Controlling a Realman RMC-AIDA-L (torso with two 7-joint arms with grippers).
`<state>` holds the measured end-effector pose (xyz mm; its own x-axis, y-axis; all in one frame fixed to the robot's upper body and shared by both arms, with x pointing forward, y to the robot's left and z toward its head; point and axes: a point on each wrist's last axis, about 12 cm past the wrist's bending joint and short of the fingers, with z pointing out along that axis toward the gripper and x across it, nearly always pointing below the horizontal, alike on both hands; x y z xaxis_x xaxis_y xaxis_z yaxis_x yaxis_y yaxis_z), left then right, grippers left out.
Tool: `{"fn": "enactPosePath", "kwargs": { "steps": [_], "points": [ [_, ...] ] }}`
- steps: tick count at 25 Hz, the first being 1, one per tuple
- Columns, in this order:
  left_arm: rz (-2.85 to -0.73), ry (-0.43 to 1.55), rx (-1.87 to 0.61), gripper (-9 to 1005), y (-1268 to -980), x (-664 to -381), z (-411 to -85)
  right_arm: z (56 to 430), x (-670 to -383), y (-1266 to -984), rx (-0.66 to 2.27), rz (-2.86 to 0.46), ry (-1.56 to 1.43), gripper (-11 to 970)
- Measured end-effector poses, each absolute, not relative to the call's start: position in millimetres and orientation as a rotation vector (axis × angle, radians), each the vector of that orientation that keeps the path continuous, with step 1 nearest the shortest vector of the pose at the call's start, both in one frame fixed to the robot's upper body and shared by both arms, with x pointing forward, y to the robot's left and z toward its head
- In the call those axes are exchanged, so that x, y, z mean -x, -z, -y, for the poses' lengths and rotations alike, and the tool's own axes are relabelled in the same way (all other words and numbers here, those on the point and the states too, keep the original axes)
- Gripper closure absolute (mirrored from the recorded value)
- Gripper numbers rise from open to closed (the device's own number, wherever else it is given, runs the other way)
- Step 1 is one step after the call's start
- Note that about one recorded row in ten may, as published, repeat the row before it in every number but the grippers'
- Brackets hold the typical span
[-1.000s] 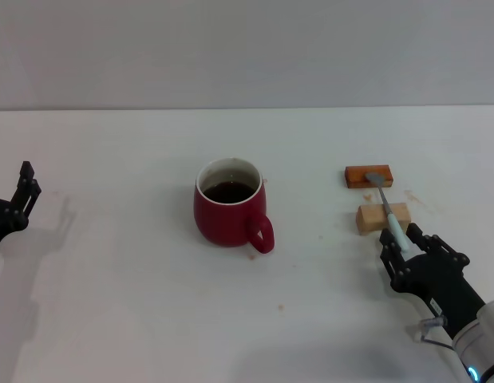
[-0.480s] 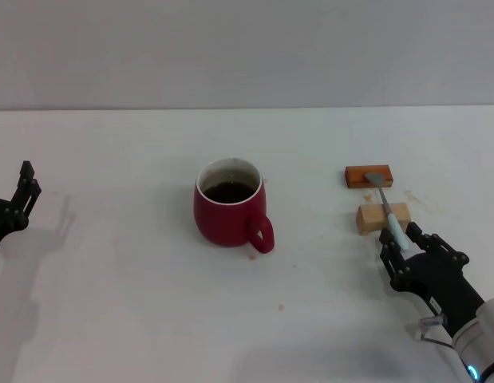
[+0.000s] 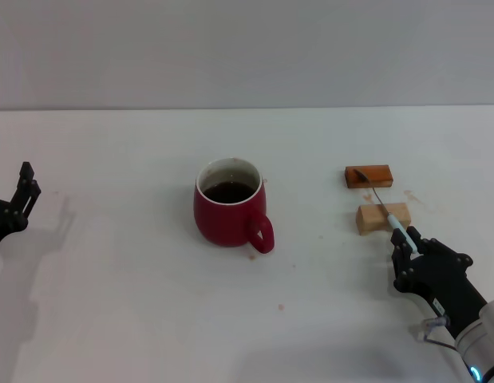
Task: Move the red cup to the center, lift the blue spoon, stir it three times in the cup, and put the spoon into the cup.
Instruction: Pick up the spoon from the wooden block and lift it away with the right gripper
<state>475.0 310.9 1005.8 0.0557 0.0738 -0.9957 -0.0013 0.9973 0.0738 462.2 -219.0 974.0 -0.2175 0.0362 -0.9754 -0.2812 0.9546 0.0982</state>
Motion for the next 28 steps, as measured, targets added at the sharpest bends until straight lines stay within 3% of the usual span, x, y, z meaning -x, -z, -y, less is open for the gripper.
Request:
{"fn": "enactPosePath", "kwargs": {
  "steps": [4, 28],
  "points": [
    [-1.517, -0.063, -0.063, 188, -1005.4, -475.0, -312.2, 219.1, -461.4, -973.5, 0.186, -1.771, -0.289, 809],
    [-1.516, -0.051, -0.069, 188, -1005.5, -475.6, -310.0, 223.8, -452.1, -978.0, 0.197, -1.707, -0.268, 825]
  ]
}}
